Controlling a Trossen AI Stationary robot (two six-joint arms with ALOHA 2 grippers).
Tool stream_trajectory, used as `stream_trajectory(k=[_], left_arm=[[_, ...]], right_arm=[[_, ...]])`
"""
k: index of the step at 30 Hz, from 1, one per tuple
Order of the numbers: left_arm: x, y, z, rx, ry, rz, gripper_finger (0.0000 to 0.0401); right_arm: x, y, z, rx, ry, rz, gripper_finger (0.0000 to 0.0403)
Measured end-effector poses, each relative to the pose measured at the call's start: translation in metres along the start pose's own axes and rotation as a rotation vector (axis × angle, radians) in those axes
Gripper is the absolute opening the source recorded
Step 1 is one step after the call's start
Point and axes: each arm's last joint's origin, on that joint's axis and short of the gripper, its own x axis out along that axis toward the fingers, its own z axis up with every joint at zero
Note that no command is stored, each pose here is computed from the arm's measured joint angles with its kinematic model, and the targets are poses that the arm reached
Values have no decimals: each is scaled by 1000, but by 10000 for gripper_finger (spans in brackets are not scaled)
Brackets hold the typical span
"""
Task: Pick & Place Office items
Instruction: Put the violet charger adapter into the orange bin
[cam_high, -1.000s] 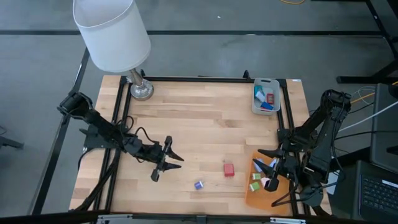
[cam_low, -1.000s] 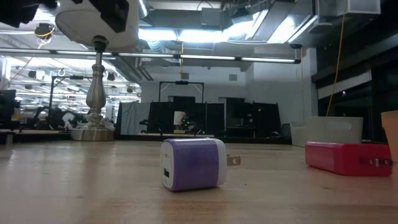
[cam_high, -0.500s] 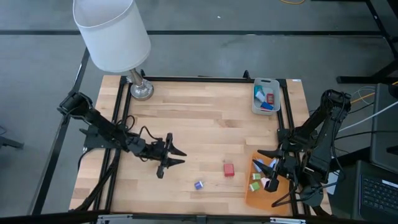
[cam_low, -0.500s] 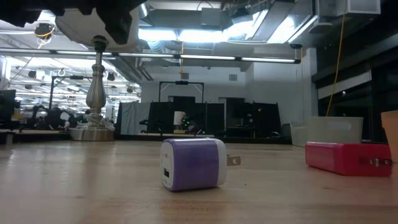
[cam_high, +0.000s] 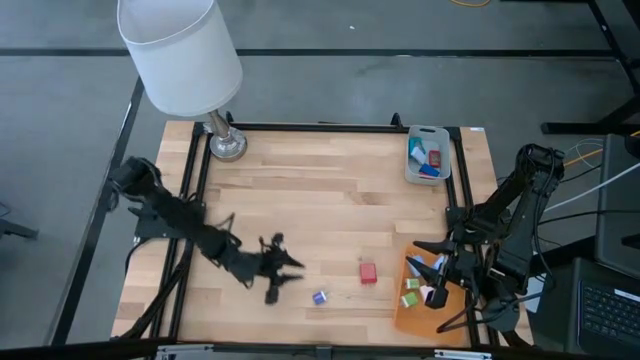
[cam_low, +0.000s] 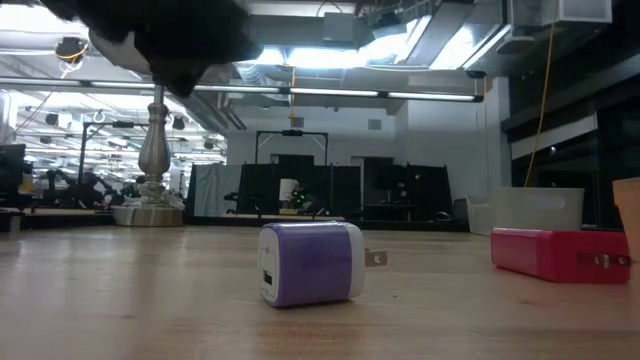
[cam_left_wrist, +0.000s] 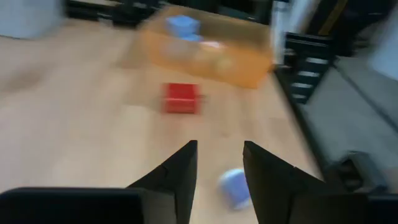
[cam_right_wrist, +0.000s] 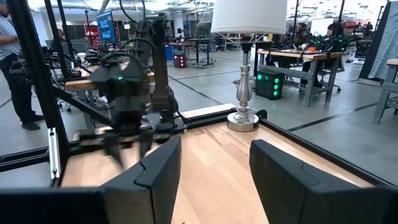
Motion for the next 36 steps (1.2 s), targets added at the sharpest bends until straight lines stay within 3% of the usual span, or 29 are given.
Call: stream_trajectory(k=[5,10,14,16,23,36], left_arm=[[31,-37,-5,-39,36,-54,174],[61,-59,-18,-71,-5,83,240],[78,-73,-26,-131,-60,228,267],[85,-77,-31,-171,-76,305,272],[107,-94,-35,-203,-4,411,274],[98,-105,-51,-246,146,470,274]], right_arm=[[2,0,0,0,13,7,190],[3,1,-1,1,37,32,190],[3,1,-1,0,45,42,190],[3,1,-1,0,45,42,190],[2,2,-2,1,58,57,190],[2,8,-3,54,146,167,190]])
